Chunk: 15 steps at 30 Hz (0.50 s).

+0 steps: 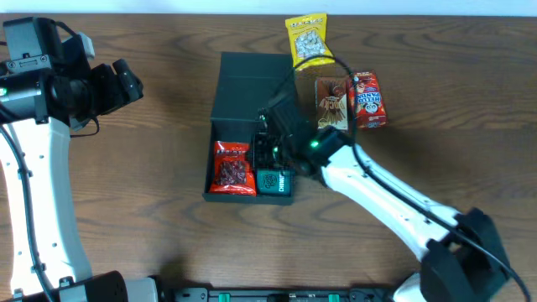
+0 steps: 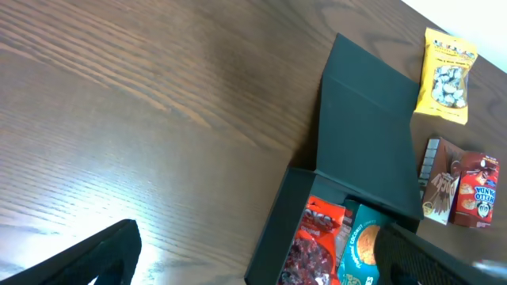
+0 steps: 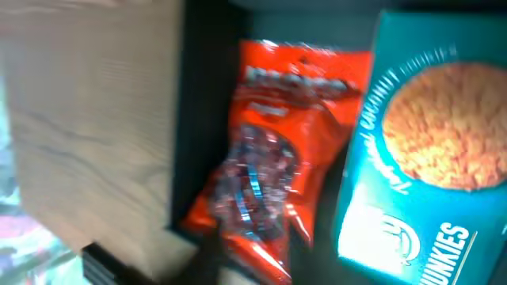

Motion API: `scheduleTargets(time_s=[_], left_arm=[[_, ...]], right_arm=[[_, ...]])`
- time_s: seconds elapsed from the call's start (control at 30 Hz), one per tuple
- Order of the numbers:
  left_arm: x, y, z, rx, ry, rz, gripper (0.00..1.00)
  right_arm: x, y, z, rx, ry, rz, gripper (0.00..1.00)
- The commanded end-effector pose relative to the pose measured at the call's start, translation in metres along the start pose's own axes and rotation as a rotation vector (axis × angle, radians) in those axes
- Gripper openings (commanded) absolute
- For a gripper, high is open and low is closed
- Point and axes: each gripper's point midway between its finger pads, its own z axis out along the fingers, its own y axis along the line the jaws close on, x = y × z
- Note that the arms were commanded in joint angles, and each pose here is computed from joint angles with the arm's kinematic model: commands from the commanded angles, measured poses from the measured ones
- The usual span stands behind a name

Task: Pack container
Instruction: 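Lay the red bag beside the cookie box and press it flat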

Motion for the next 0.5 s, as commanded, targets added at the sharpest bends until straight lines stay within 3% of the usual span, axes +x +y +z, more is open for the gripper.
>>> scheduleTargets(time_s=[0.0, 0.47], left_arm=[[-0.002, 0.000, 0.000, 0.002, 0.000, -0.010, 0.95], [-0.002, 0.001, 0.000, -0.005, -0.002, -0.006, 0.95]], right_arm=[[0.003, 0.012, -0.008, -0.049, 0.025, -0.123, 0.01], [0.072, -0.039, 0.077, 0.043, 0.365, -0.303, 0.01]])
